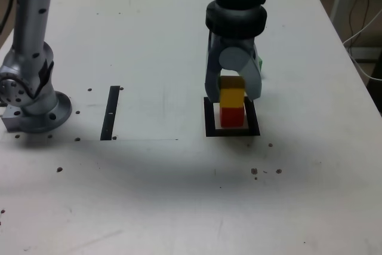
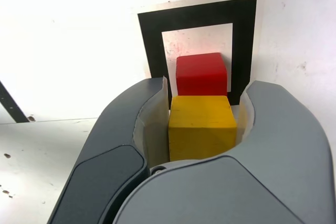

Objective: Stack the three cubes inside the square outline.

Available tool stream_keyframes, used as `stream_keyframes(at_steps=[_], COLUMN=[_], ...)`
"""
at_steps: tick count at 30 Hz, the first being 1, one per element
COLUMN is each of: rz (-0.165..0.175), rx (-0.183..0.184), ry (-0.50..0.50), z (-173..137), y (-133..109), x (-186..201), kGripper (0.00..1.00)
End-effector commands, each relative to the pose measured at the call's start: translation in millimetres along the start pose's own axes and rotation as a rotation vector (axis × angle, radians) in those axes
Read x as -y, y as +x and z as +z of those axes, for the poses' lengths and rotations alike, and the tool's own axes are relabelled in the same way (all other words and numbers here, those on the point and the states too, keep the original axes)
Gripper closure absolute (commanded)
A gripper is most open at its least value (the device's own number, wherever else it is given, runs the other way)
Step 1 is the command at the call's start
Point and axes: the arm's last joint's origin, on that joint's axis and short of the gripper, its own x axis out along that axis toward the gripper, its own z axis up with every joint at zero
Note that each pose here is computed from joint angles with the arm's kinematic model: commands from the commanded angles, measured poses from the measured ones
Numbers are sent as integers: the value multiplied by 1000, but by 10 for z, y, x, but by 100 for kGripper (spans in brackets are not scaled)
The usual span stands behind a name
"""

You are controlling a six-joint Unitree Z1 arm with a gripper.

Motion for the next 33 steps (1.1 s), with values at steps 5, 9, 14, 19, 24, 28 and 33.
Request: stream_keyframes(at_steps=[5,9,14,19,24,28,33], rz=[0,4,7,8,13,27,66], rx=[-12,-12,-24,-30,-21,-3,0], ry=[0,1,2,2,2,2,-7], z=[24,35,26,11,-12,-56,-155], y=[54,89,149,162,144,89,0], x=[6,4,2,1,0,-6,-50], kGripper=[72,49,2,0,0,0,0])
